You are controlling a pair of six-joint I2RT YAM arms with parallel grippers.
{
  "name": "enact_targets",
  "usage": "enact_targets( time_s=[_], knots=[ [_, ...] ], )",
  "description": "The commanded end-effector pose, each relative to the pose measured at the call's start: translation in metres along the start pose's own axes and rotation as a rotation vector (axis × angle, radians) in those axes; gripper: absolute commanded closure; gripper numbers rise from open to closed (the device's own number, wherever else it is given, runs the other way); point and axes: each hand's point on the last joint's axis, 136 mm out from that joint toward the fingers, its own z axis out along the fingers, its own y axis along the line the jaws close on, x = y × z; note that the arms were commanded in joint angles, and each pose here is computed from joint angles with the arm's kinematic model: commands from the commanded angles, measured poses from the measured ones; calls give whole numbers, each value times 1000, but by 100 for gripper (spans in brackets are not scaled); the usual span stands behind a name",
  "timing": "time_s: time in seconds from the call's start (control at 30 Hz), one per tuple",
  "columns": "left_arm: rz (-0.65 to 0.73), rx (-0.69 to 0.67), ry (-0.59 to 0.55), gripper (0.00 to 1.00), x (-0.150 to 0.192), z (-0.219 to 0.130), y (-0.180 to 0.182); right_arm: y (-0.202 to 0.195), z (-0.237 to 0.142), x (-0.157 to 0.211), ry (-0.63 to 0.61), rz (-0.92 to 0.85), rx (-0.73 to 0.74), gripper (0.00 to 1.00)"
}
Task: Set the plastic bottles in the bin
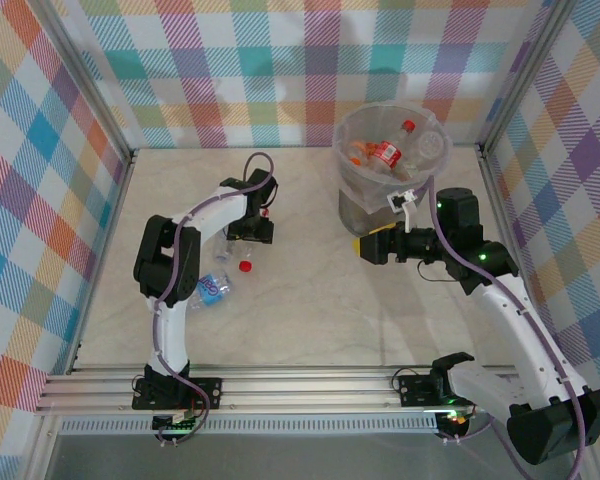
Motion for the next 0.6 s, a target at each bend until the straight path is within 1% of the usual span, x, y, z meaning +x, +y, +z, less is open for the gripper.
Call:
enact_targets(
  time_s=[0.0, 0.07, 0.13, 0.2, 0.37, 0.43, 0.57],
  knots=[
    [-3, 33, -17, 36, -8, -6, -3, -1, 1, -2, -4, -21, 4, 15],
    [-6, 70, -16, 43, -7, -11, -8, -7, 3, -2, -2, 6, 27, 16],
    [-15, 123, -29, 45, -7, -20, -15, -16, 5, -5, -10, 55, 68, 16],
    [-25, 191, -55, 46, -9, -33, -24, -22, 9, -9, -29, 118, 77, 16],
    [-31, 425, -131, 47, -10, -78, -52, -33, 21, -25, -125, 268, 54, 15],
    [-13, 532, -161, 47, -8, -100, -65, -32, 25, -31, -135, 299, 26, 15],
    [38, 730, -228, 46, -1, -145, -84, -29, 28, -43, -171, 335, 14, 15]
  ],
)
